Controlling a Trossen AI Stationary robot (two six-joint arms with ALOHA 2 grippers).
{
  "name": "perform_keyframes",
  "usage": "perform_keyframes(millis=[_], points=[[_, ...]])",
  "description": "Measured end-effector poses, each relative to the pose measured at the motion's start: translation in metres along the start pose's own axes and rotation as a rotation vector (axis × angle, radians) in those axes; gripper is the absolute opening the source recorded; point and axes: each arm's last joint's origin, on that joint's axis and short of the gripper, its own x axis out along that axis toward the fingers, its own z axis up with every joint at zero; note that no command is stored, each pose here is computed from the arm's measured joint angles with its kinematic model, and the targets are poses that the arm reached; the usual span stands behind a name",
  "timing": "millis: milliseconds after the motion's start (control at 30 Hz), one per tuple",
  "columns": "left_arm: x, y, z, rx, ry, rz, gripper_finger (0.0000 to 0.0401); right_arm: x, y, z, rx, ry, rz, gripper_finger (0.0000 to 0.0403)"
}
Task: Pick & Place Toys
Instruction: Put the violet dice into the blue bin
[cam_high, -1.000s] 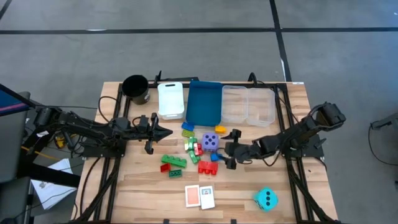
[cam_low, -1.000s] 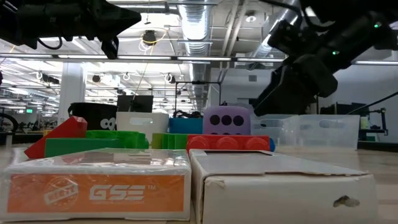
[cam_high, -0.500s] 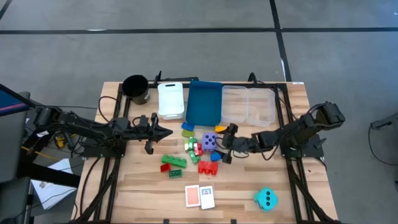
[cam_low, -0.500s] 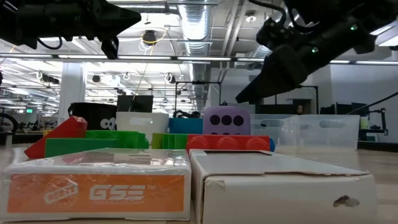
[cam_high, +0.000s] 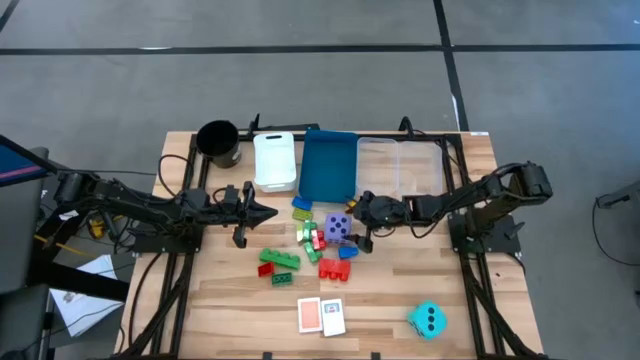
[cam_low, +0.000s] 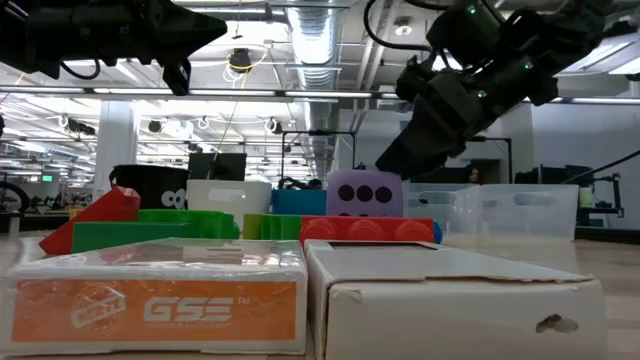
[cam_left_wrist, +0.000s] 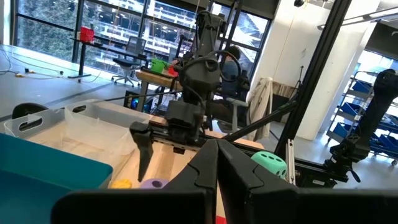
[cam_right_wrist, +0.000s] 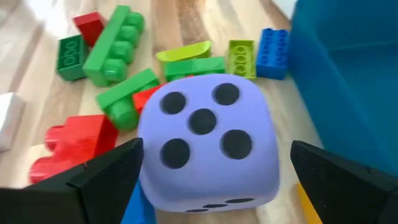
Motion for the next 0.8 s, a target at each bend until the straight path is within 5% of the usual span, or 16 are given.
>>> perform_keyframes(millis=[433,800], points=[[0.0,0.0,0.0,0.0,0.0,0.0,0.0,-0.002,0.017,-0.004,-0.042,0.02,0.064,0.0399],[0.0,0.0,0.0,0.0,0.0,0.0,0.0,0.016,0.028,-0.014,-0.081,0.047,-0.076,0.0399]])
